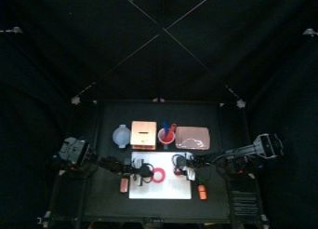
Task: Get the cutter from the drawer then cut the dough then place the extra dough in the bowl
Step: Place the extra dough in the bowl
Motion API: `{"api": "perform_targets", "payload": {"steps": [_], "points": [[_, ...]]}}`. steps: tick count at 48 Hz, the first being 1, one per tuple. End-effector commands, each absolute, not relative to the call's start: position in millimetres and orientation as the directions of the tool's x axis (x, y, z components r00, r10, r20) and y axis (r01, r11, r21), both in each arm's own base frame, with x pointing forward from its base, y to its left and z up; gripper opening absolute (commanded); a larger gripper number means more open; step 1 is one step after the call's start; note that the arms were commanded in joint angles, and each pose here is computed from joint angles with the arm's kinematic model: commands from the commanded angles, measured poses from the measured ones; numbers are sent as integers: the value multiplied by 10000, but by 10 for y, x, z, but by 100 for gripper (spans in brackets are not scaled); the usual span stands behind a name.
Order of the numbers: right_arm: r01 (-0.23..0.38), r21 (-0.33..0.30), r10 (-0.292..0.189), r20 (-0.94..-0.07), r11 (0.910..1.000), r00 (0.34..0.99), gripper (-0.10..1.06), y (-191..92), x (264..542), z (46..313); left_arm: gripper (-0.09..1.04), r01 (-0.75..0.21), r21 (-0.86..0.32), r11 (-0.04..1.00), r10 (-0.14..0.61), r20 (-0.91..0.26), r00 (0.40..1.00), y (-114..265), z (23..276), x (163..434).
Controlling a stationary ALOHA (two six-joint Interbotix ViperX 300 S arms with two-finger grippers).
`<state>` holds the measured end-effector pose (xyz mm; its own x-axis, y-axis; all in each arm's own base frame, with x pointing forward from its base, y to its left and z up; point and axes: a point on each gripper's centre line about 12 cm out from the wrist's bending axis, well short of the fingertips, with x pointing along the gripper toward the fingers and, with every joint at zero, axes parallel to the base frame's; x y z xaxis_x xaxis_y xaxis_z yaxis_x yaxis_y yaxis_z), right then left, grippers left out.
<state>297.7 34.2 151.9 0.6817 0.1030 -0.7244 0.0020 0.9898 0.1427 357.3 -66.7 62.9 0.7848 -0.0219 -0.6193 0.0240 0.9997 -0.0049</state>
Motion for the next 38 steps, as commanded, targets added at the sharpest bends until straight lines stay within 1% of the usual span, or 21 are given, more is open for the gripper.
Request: {"api": "perform_targets", "payload": {"steps": [1,10,22,30,38], "points": [[-92,1462,1069,-6778,9892,7274,81,356,3053,1702,50,178,-163,9997,-240,-5859,8100,-656,788,3621],[-90,1433,1019,-6567,9896,7473,82,343,3111,1771,50,383,-93,9992,-373,-5416,8398,-665,968,3662],[-14,1382,868,-6140,9904,7845,82,322,3158,1825,52,770,488,9958,-433,-4898,8707,-668,1125,3698],[-24,1351,849,-6083,9908,7892,82,320,3164,1832,59,810,676,9944,-373,-4930,8693,-643,1129,3678],[-6,1337,819,-6038,9910,7929,82,317,3174,1827,72,878,826,9927,-355,-4957,8678,-636,1123,3673]]}}
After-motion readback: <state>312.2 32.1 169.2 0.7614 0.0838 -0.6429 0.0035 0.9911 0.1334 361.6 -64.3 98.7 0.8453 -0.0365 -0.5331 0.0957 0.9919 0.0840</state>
